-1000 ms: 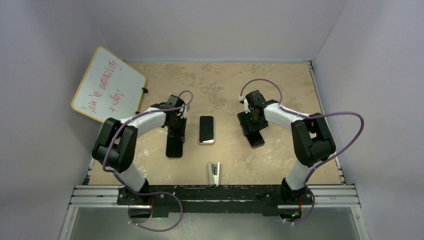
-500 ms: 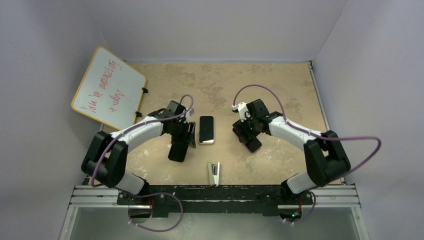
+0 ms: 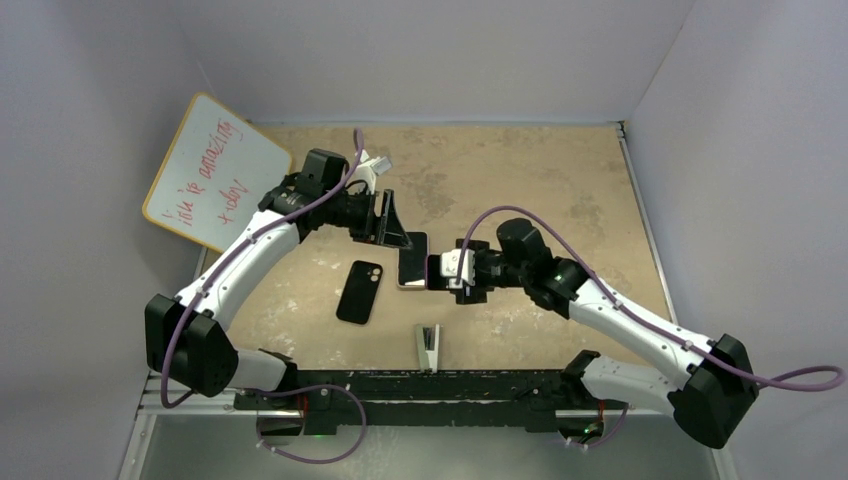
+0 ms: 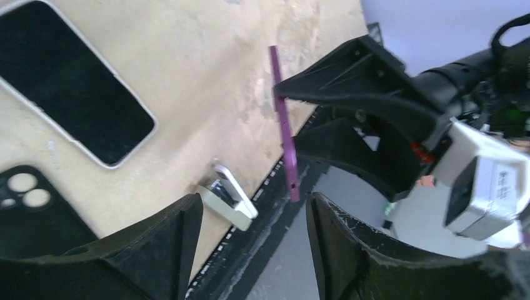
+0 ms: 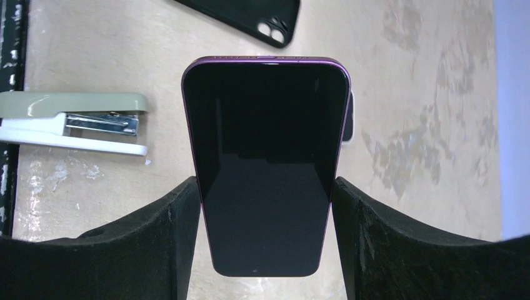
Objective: Put the phone into the phone case
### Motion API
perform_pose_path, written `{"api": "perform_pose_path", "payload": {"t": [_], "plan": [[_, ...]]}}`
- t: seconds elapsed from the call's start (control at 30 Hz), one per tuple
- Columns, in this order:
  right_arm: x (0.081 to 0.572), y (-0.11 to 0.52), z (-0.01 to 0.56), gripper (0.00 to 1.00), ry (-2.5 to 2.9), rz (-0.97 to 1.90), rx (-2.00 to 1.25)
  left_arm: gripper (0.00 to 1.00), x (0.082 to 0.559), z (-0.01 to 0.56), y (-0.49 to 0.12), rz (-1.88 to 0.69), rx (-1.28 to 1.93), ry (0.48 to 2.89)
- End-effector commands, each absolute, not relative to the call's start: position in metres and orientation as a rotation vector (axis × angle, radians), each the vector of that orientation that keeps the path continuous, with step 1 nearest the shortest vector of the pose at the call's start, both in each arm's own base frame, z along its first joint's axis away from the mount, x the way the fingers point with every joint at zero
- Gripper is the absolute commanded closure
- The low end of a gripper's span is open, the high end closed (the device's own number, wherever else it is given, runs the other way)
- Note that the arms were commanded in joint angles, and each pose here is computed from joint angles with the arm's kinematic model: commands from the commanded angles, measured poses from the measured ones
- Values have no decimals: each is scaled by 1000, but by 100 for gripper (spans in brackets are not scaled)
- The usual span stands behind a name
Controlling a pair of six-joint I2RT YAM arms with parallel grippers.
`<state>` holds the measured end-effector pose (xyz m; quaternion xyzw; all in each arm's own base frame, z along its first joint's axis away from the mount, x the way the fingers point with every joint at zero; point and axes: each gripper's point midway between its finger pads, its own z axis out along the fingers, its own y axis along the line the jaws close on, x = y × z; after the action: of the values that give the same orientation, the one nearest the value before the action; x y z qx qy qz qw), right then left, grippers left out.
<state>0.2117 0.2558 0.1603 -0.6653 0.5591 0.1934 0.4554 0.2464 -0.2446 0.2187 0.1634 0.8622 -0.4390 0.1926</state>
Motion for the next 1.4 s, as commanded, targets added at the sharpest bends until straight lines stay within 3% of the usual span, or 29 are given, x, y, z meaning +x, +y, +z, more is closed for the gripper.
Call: {"api": "perform_pose_path", "payload": {"t": [0.0,0.3,0.53,0.93,0.97,1.03,1.1,1.13,1.17,1.37], "plan": [[214,284,202,77,1084,377,-1717,36,226,237,-255,-1432,571,2356],[217,309,214,77,1005,314,-1766,37,215,202,-251,-1435,572,2461],[216,319,213,76,1014,333,-1749,42,214,191,-251,-1445,557,2485],[224,330,205,73,1031,301,-1720,100,200,185,-255,-1520,545,2468],[224,330,204,70,1037,305,-1715,100,202,186,-254,-1502,534,2468],[225,330,204,53,1064,313,-1686,100,206,188,-250,-1441,500,2471],[224,327,201,27,1090,321,-1662,100,213,187,-243,-1372,429,2488],[223,325,202,20,1103,330,-1646,100,217,188,-239,-1345,388,2490],[220,322,197,5,1122,344,-1638,100,220,189,-235,-1325,348,2486],[205,312,201,1,1199,466,-1459,100,243,197,-193,-1111,92,2442]]}}
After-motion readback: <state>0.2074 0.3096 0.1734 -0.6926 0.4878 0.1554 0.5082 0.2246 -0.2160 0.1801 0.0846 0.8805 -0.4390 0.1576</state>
